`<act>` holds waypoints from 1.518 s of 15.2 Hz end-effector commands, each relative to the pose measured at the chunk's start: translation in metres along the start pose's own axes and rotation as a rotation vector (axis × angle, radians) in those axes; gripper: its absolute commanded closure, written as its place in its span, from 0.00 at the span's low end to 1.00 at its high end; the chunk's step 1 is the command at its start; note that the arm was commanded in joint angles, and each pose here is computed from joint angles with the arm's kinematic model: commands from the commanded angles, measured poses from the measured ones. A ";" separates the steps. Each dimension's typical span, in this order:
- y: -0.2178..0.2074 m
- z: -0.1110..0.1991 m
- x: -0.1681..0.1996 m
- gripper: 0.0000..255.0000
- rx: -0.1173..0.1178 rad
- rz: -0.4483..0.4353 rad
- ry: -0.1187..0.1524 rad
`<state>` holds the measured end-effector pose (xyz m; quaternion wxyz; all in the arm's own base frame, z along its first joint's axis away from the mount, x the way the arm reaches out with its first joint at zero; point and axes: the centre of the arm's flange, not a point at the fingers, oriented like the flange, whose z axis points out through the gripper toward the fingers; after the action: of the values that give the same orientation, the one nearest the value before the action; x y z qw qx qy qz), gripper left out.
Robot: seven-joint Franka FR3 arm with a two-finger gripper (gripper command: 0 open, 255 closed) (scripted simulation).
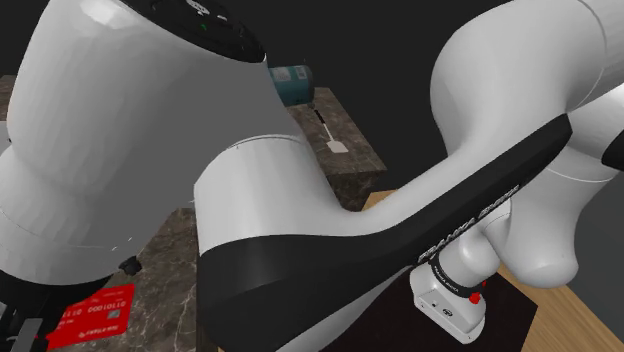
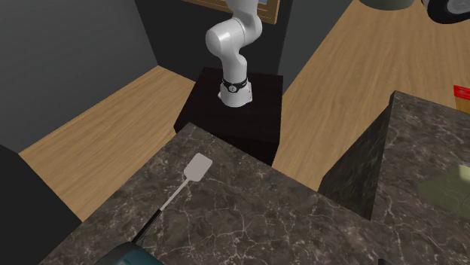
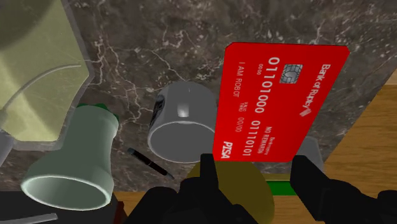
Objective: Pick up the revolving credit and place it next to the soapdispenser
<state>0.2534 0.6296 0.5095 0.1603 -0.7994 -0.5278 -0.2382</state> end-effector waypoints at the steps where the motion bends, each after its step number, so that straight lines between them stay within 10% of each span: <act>1: 0.000 0.010 -0.007 1.00 0.000 0.000 0.000; 23: 0.001 0.107 -0.070 1.00 0.000 0.000 0.000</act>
<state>0.2536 0.6300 0.3868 0.1603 -0.7994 -0.5278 -0.2381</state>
